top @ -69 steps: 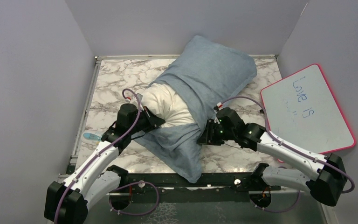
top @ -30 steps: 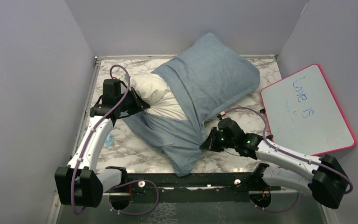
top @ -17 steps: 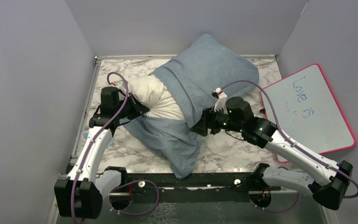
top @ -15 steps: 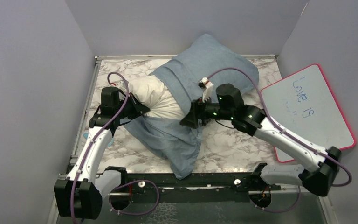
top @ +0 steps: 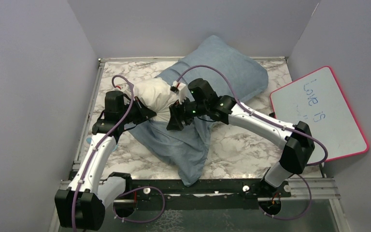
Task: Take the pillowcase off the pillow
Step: Remove the pillow from the pillowcase.
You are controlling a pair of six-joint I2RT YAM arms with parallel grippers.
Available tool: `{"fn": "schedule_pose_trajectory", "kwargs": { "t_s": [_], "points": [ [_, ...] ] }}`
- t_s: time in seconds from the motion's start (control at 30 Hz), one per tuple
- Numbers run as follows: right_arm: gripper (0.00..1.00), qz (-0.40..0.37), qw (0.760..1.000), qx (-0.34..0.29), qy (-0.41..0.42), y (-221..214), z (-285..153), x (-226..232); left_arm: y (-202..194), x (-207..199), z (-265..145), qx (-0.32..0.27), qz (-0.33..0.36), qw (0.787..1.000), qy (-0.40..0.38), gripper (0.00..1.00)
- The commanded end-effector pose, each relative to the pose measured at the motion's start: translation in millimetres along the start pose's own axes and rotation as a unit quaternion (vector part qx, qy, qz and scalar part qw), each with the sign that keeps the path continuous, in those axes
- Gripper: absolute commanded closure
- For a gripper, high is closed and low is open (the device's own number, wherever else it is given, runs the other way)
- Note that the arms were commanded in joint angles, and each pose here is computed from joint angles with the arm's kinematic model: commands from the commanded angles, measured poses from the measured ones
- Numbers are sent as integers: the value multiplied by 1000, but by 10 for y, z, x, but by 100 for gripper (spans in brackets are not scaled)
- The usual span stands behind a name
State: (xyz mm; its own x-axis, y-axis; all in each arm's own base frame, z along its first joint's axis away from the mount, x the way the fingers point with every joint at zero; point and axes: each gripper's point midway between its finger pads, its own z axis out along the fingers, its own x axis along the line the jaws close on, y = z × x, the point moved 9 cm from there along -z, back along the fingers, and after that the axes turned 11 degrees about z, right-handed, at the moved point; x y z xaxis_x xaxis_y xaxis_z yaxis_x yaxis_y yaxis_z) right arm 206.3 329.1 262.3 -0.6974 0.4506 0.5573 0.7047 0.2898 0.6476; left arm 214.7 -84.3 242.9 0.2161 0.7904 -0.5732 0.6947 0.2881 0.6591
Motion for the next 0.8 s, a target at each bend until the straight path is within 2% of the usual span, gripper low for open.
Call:
{"fn": "schedule_pose_trajectory", "kwargs": {
  "t_s": [0.0, 0.13, 0.23, 0.4, 0.57, 0.77],
  "points": [
    [39, -27, 997, 73, 29, -209, 135, 68, 138, -165, -71, -37, 16, 998, -42, 100],
    [58, -55, 986, 121, 101, -538, 213, 406, 149, -134, -21, -34, 6, 999, -30, 100],
    [64, -70, 974, 156, 152, -778, 208, 641, 178, -125, 18, -31, -2, 999, -24, 100],
    [63, -72, 953, 217, 201, -1236, 206, 746, 246, -140, 44, -43, -16, 999, -19, 100],
    [64, -67, 944, 281, 158, -1666, 217, 511, 326, -155, 47, -58, -20, 998, -10, 100],
    [64, -49, 939, 301, 161, -1978, 178, 330, 573, -219, 80, -72, -25, 997, -8, 100]
  ]
}}
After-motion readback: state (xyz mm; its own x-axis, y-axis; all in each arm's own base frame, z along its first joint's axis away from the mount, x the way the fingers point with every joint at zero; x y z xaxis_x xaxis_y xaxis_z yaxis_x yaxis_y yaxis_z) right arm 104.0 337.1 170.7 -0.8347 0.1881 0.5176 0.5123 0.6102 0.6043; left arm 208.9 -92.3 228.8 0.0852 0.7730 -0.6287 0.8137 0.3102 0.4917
